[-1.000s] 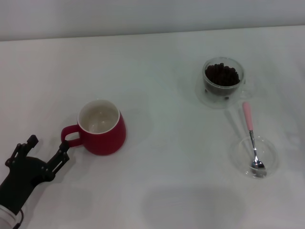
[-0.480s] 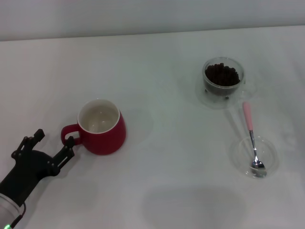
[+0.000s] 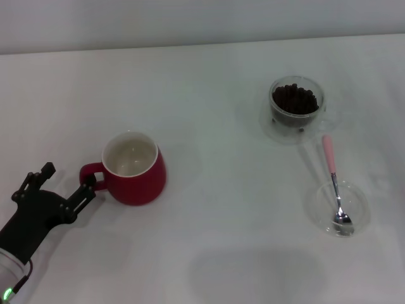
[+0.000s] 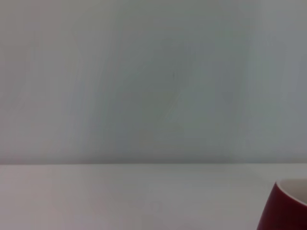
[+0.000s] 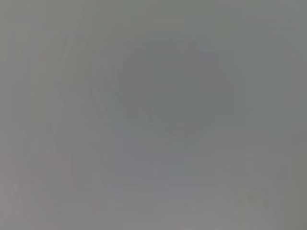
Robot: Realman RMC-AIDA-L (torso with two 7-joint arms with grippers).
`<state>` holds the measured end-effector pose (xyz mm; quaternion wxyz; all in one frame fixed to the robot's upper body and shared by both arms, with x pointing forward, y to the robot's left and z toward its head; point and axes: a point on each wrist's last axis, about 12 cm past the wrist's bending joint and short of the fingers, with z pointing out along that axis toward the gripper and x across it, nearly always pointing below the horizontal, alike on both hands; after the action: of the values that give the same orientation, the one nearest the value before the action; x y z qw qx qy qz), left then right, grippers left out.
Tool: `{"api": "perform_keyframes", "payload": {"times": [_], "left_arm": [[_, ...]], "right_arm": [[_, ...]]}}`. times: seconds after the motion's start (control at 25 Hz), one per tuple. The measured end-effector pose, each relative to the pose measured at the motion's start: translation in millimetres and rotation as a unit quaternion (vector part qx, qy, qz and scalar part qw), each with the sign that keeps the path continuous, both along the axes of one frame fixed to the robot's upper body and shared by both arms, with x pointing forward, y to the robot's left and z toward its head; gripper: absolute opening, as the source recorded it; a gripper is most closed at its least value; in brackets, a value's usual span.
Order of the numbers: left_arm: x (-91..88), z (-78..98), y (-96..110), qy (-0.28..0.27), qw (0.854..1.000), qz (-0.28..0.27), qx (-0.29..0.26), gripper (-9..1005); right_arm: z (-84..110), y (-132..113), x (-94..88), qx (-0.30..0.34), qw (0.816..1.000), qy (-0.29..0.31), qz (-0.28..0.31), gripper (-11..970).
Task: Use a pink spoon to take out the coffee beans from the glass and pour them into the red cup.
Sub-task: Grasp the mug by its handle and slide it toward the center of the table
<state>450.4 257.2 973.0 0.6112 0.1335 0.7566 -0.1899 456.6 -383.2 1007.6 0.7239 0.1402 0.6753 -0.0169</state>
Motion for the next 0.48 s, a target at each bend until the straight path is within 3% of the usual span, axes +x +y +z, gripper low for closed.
{"api": "perform_keyframes", "payload": {"times": [0.32, 0.4, 0.48], "left_arm": [[1.5, 2.0, -2.0, -0.007, 1.0, -0.008, -0.002, 812], [1.8, 1.9, -1.8, -0.005, 1.0, -0.005, -0.003, 603], [2.4, 1.8, -1.8, -0.004, 1.0, -0.004, -0.005, 574]], "right_arm": [[0.2, 2.2, 2.7, 0.002, 1.0, 0.0, 0.003, 754], [-0.2, 3.5, 2.9, 0.001, 1.0, 0.002, 0.008, 754], [-0.4, 4.6, 3.1, -0.001, 1.0, 0.003, 0.013, 753]]}}
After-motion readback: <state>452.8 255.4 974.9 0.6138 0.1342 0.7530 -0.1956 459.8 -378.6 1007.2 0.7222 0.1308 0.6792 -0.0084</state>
